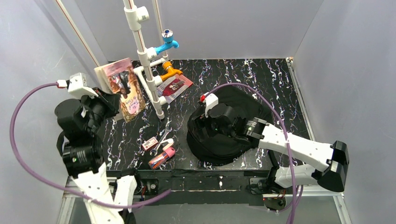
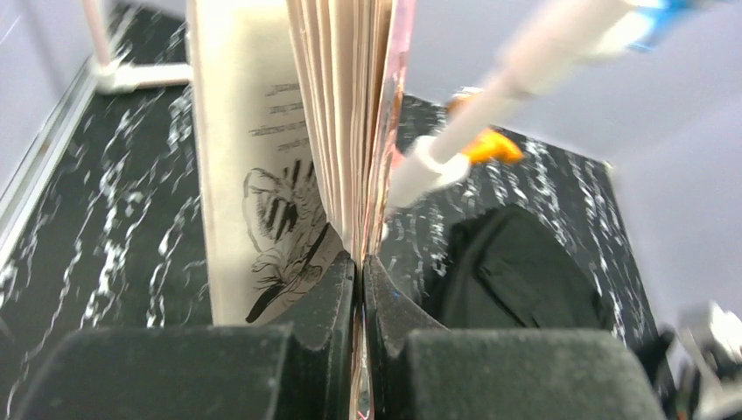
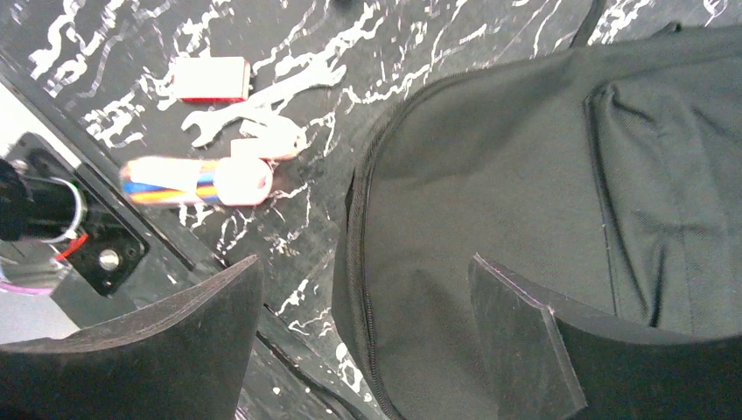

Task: Pack the student bag
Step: Pick up the book from the center of the board, then place the book in the student bag, then pick up the book from the center of the board.

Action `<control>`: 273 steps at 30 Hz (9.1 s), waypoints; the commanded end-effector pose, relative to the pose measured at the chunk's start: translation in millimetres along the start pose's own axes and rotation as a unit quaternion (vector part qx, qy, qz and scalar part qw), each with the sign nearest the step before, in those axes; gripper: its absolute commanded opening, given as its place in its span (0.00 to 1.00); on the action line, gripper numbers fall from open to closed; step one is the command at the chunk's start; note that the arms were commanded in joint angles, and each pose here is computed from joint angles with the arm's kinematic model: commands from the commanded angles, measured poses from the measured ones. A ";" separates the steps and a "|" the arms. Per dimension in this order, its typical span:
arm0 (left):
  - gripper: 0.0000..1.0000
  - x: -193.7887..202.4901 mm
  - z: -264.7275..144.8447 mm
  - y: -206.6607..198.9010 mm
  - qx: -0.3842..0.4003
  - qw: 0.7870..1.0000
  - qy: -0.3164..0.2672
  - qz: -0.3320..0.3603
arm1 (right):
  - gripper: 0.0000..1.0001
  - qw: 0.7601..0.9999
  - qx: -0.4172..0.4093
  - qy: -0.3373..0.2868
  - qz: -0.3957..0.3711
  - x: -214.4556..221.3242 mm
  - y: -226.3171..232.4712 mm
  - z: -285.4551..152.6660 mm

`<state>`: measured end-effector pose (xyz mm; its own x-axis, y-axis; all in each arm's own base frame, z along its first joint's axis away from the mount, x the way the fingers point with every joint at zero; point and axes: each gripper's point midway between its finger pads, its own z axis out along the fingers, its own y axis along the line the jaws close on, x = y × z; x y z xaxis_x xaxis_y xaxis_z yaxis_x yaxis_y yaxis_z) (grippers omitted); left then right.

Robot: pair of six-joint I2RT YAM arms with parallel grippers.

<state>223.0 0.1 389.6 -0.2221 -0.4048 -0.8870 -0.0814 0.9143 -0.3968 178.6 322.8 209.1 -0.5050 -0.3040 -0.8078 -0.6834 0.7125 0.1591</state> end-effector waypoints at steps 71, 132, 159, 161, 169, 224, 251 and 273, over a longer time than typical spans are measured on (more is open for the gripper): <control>0.36 169.4 3.9 -197.1 0.395 0.814 0.213 -0.370 | 0.01 0.709 -0.193 -0.319 0.599 -104.4 -75.0 -92.2; 0.00 213.1 -75.0 -63.4 0.175 0.924 0.325 -0.101 | 0.01 0.939 0.271 0.020 -0.211 35.5 -19.1 22.6; 0.00 294.2 37.3 -168.7 0.201 0.864 0.383 -0.258 | 0.01 0.984 0.110 -0.142 -0.012 -66.1 -3.5 -38.3; 0.00 300.1 49.6 -180.5 0.188 0.874 0.376 -0.245 | 0.01 0.984 0.109 -0.144 -0.011 -66.0 -4.7 -39.0; 0.00 370.9 83.7 -222.4 0.147 0.847 0.447 -0.248 | 0.01 0.982 0.127 -0.138 -0.012 -58.7 -18.9 -38.9; 0.98 147.0 -19.6 25.8 -0.073 0.990 0.104 0.064 | 0.91 0.960 -0.004 -0.117 0.256 -107.4 -103.2 110.5; 0.84 150.4 337.7 63.1 0.065 0.967 0.206 -0.137 | 0.68 0.913 -0.026 -0.079 0.400 -93.9 -197.0 290.5; 0.85 239.8 441.8 18.2 0.111 0.956 0.272 0.024 | 0.66 0.920 0.011 -0.060 0.387 -64.1 -215.9 325.5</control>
<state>596.6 -81.2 54.7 -0.6962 -0.3405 -0.6319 0.0982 0.8269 -0.5537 528.3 392.9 56.1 -0.7650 0.4061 -0.4999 -0.1208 0.6719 0.7307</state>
